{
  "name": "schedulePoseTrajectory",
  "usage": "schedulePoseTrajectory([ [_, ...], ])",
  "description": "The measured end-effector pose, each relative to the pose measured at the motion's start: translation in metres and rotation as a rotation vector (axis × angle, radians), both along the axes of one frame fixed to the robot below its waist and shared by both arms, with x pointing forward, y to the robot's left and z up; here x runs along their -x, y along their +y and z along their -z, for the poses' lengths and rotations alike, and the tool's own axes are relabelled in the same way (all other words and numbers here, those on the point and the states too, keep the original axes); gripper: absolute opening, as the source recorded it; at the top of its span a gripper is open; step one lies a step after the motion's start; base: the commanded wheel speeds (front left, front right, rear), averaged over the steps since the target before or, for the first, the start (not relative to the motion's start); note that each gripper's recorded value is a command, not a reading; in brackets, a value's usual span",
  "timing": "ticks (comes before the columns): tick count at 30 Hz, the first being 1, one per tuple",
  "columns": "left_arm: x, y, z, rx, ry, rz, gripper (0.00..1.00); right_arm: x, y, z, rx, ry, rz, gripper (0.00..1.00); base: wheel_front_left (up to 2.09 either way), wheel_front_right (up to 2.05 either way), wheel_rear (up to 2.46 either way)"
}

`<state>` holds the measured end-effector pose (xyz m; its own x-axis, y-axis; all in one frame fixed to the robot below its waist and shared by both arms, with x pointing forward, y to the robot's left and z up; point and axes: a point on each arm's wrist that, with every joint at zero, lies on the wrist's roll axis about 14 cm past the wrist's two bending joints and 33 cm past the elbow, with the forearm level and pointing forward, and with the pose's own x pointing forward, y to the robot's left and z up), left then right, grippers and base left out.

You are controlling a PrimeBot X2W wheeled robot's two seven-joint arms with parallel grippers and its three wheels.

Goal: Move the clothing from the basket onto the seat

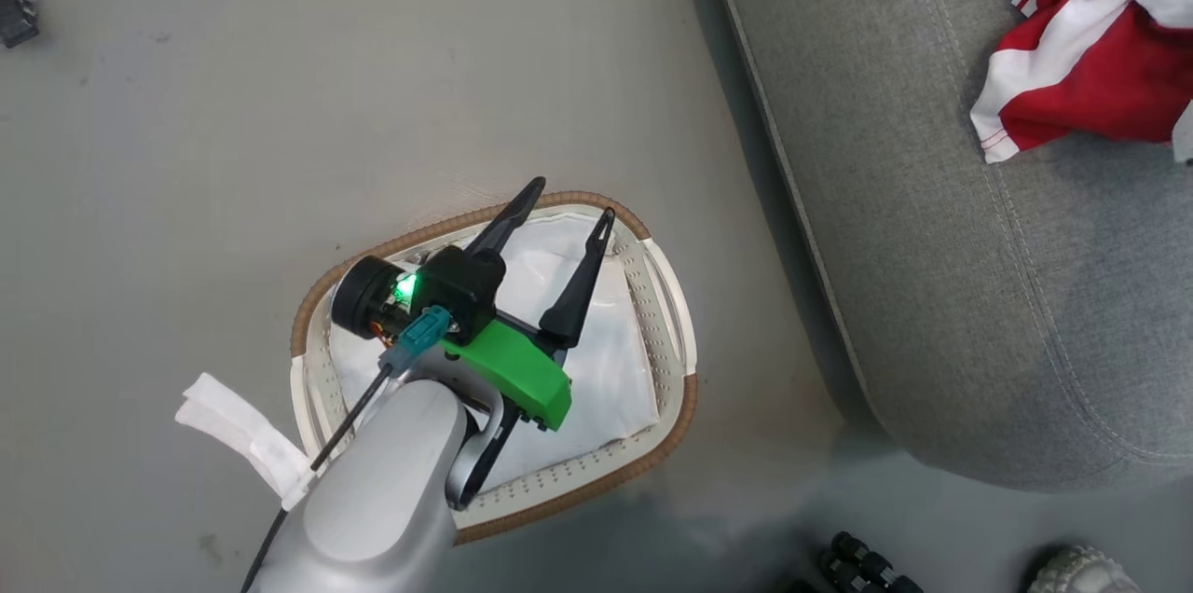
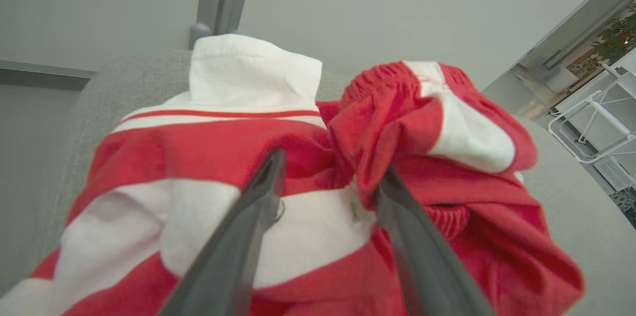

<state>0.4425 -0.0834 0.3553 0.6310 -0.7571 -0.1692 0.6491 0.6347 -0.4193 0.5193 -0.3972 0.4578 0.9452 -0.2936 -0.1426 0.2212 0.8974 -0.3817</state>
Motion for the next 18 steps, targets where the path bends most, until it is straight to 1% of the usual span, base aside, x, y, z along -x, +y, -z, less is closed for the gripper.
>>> schedulePoseTrajectory([
  [4,-0.006,0.013,-0.008,-0.003,-0.010,-0.055,1.00,0.014,0.013,-0.002,-0.055,-0.040,-0.008,1.00,0.00,0.00,0.00],
  [6,-0.009,0.019,-0.015,-0.004,-0.028,-0.081,1.00,0.019,0.023,-0.011,-0.056,-0.068,-0.037,1.00,0.00,0.00,0.00],
  [9,-0.014,0.029,-0.031,-0.002,-0.064,-0.127,1.00,0.025,0.042,-0.028,-0.092,-0.132,-0.078,1.00,0.00,0.00,0.00],
  [12,-0.018,0.046,-0.044,-0.041,-0.123,-0.173,1.00,0.029,0.069,-0.046,-0.127,-0.195,-0.143,1.00,0.00,0.00,0.00],
  [14,-0.021,0.059,-0.050,-0.062,-0.146,-0.213,1.00,0.034,0.085,-0.048,-0.160,-0.208,-0.177,1.00,0.00,0.00,0.00],
  [16,-0.022,0.075,-0.055,-0.089,-0.166,-0.266,1.00,0.037,0.103,-0.049,-0.191,-0.217,-0.215,1.00,0.00,0.00,0.00],
  [18,-0.025,0.098,-0.061,-0.122,-0.187,-0.347,1.00,0.036,0.122,-0.053,-0.234,-0.243,-0.247,1.00,0.00,0.00,0.00],
])
